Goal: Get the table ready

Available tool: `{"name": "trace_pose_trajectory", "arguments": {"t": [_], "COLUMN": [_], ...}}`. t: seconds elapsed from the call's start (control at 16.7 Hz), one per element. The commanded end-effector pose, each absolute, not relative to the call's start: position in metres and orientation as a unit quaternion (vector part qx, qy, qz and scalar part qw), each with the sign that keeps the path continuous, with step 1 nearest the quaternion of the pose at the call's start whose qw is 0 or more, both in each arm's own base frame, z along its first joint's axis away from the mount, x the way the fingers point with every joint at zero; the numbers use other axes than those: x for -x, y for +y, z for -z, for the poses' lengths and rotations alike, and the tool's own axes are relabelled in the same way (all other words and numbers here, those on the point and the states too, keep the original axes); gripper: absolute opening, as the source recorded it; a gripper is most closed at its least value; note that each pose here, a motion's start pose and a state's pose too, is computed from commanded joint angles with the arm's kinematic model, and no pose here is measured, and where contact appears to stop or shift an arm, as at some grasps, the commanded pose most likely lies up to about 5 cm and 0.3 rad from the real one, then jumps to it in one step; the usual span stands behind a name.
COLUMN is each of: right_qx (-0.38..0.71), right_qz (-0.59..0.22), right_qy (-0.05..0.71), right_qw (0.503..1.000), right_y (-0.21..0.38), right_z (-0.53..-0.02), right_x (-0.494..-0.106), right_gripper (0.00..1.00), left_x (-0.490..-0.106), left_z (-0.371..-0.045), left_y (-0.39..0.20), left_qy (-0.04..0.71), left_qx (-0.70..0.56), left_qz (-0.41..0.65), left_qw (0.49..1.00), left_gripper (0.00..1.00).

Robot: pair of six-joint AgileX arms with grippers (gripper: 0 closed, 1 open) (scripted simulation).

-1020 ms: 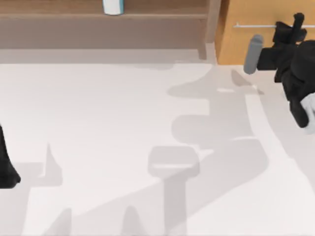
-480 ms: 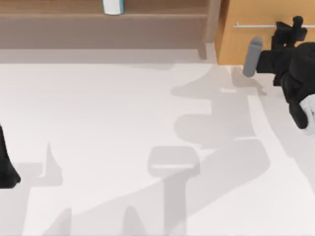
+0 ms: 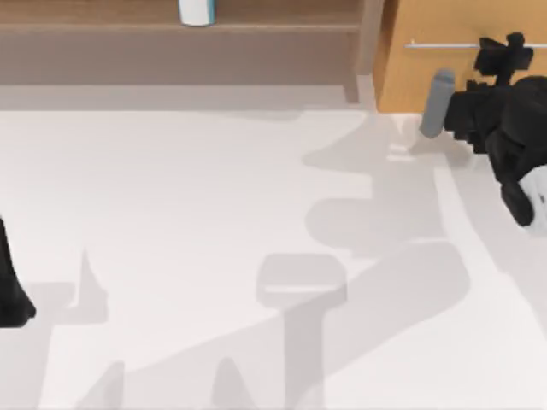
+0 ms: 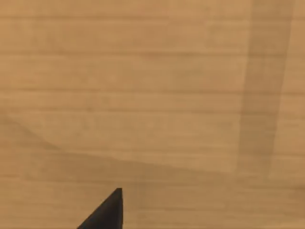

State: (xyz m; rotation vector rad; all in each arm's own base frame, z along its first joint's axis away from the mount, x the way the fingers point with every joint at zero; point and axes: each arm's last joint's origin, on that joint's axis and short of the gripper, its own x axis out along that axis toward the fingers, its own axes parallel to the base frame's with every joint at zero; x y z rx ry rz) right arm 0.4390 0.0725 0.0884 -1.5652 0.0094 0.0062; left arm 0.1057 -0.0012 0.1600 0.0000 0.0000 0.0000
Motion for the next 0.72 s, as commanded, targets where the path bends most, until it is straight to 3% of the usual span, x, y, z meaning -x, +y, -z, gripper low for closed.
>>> {"name": "trace_pose_trajectory", "arguments": {"t": [0.72], "right_qx": [0.701], "right_qz": [-0.008], "right_qy": [0.0], "right_qw": [0.713], "right_y": [0.075], "right_z": [-0.088], "right_x": [-0.41], "right_gripper": [1.0], "left_x": [-0.106], "left_z": [-0.16], "left_y": [-0.001], "left_qy": [0.0], "left_qx": [0.0], "left_qz": [0.0], "left_qw": [1.0], "left_gripper": [1.0]}}
